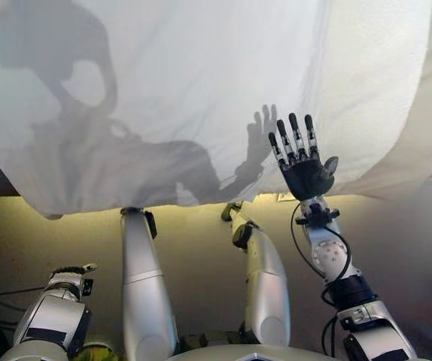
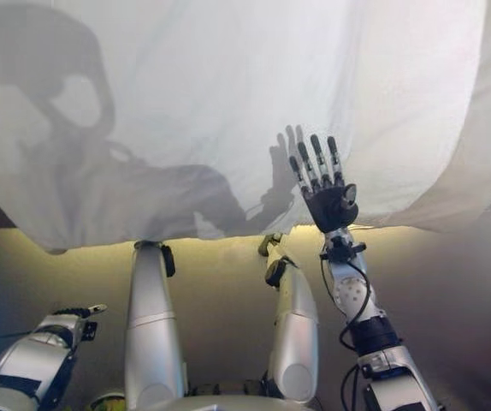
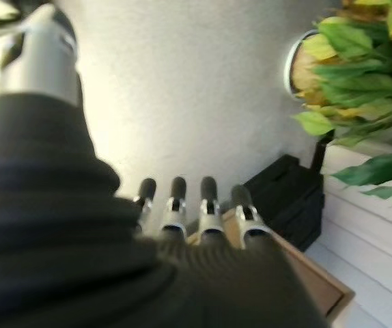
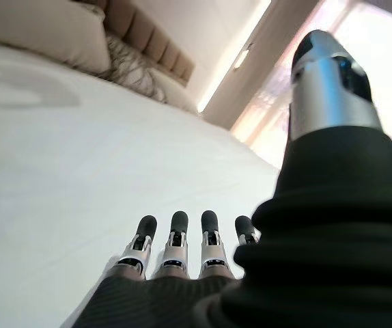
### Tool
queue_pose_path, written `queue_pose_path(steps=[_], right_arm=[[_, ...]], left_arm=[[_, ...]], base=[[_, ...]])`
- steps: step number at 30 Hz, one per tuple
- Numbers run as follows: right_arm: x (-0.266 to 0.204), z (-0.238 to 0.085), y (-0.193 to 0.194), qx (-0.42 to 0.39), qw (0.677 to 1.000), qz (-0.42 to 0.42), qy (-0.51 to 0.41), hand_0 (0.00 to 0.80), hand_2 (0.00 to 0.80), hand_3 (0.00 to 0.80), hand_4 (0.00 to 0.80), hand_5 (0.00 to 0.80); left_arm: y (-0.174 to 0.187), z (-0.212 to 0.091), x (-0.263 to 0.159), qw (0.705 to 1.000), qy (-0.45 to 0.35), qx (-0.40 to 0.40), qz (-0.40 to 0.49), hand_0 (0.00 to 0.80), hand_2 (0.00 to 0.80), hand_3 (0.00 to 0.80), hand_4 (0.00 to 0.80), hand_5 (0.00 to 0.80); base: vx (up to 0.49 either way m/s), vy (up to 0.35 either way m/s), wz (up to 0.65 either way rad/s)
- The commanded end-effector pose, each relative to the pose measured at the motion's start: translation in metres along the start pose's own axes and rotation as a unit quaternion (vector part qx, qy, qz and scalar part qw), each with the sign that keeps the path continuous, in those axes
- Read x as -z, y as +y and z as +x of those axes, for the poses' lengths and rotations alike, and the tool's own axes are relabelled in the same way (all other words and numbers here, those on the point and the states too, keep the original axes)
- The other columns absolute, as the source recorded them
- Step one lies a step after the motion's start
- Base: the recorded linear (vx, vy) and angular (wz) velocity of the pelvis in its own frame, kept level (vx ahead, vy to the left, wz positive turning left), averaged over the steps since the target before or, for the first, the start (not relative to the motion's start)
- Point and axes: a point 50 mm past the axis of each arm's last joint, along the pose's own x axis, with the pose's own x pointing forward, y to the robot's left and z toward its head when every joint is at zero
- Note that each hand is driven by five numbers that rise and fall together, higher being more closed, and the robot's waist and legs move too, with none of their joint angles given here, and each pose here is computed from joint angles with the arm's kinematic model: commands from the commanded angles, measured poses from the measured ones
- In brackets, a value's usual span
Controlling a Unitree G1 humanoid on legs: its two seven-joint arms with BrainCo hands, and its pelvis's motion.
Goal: Make the bed neatly
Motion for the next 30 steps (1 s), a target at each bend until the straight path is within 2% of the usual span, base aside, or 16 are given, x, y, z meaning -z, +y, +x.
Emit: queue_pose_path(steps=[1, 6, 15, 25, 30], right_arm=[[-0.017, 0.005, 0.019, -0.038, 0.998, -0.03, -0.033, 0.0, 0.0, 0.0, 0.0, 0.0], [-0.011, -0.001, 0.011, -0.002, 0.998, -0.063, -0.007, 0.0, 0.0, 0.0, 0.0, 0.0], [-0.013, -0.022, -0.012, 0.089, 0.99, -0.098, 0.044, 0.0, 0.0, 0.0, 0.0, 0.0], [-0.024, -0.072, -0.046, 0.218, 0.962, -0.136, 0.09, 0.0, 0.0, 0.0, 0.0, 0.0], [-0.029, -0.105, -0.054, 0.266, 0.95, -0.136, 0.089, 0.0, 0.0, 0.0, 0.0, 0.0]], left_arm=[[0.003, 0.004, 0.03, 0.999, 0.031, -0.025, 0.01, 0.0, 0.0, 0.0, 0.0, 0.0], [-0.009, 0.002, 0.031, 1.0, 0.005, -0.015, -0.005, 0.0, 0.0, 0.0, 0.0, 0.0], [-0.027, 0.0, 0.061, 0.997, 0.014, 0.043, -0.065, 0.0, 0.0, 0.0, 0.0, 0.0], [-0.034, -0.003, 0.091, 0.986, 0.013, 0.09, -0.139, 0.0, 0.0, 0.0, 0.0, 0.0], [-0.029, -0.007, 0.074, 0.969, -0.071, 0.125, -0.199, 0.0, 0.0, 0.0, 0.0, 0.0]], base=[[0.071, -0.022, 0.08], [0.083, 0.001, 0.09], [0.12, 0.08, 0.03], [0.165, 0.055, 0.1], [0.119, -0.048, 0.15]])
